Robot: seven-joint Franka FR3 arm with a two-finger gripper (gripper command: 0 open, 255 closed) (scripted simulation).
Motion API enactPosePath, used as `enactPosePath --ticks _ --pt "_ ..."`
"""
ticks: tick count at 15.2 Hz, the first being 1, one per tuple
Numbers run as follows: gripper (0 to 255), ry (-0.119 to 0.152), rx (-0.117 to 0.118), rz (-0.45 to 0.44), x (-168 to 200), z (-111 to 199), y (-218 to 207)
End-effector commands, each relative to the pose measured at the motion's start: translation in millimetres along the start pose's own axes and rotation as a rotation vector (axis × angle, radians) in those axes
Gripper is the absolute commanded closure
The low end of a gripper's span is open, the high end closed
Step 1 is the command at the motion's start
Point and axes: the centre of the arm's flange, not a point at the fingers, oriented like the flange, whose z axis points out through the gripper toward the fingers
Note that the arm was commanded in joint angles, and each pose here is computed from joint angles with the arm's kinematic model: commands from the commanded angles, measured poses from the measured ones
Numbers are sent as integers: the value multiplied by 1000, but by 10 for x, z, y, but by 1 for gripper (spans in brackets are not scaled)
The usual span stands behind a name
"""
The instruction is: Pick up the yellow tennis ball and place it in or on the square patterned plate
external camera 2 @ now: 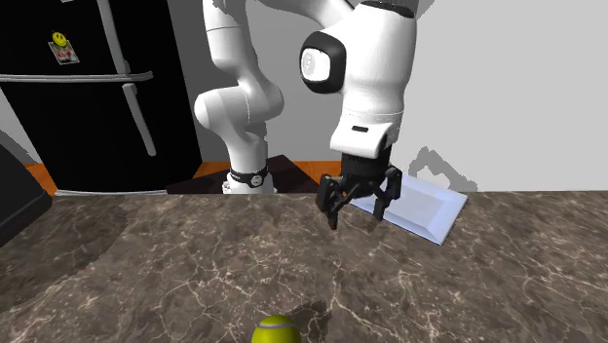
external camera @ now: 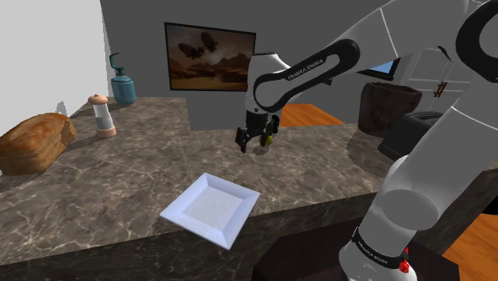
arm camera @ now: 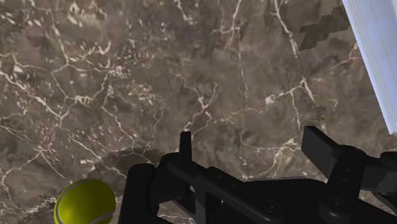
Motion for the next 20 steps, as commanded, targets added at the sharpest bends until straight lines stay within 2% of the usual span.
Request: enactPosePath --ticks 1,4,12,20 --pt "0 -33 -5 44 185 80 248" --pt "0 -82 -11 109 370 192 608" --pt "0 -83 -12 111 342 594 622" --pt "0 -83 -12 111 343 594 622"
